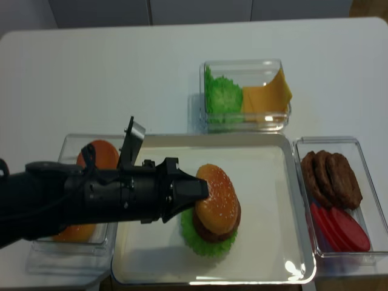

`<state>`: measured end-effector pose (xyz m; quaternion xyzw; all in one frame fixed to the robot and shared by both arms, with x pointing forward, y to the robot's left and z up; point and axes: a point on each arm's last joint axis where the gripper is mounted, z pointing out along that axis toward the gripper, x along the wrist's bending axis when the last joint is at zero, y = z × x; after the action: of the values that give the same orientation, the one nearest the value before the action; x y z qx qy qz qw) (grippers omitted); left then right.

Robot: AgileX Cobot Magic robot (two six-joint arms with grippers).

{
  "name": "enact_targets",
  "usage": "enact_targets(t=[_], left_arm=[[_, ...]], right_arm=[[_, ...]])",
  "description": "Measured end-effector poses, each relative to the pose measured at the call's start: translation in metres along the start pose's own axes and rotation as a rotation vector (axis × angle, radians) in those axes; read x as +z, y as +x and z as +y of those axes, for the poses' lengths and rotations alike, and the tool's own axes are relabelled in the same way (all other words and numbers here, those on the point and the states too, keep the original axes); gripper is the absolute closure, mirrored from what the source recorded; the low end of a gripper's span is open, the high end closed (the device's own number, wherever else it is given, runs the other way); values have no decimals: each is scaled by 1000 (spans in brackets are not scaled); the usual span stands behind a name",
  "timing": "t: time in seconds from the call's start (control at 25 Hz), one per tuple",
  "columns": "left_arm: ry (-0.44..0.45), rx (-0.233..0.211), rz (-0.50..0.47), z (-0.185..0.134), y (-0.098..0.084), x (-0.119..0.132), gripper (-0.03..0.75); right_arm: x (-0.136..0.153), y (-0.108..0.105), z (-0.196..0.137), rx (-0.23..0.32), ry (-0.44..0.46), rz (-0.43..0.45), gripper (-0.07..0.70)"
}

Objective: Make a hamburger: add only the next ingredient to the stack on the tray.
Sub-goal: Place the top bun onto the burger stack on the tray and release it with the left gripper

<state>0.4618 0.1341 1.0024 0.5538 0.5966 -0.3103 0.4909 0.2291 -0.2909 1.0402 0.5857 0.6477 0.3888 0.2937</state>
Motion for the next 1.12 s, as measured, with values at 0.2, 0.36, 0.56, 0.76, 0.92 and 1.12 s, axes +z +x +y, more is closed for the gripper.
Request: enact_targets(t=[0.2,0.36,0.56,0.76,0.92,1.12], left_arm=[[-9,17,-12,4,-6,0,608],[-2,3,-2,6,-1,4,608],[20,-25,9,7,8,9,608],[23,-7,7,7,8,10,608],[24,-5,6,7,8,10,608],[24,-5,6,7,8,10,608]], right_arm=[[0,0,0,0,0,0,216],[0,0,0,0,0,0,216],[0,0,0,0,0,0,216],[0,0,0,0,0,0,216],[0,0,0,0,0,0,216],[0,0,0,0,0,0,216]])
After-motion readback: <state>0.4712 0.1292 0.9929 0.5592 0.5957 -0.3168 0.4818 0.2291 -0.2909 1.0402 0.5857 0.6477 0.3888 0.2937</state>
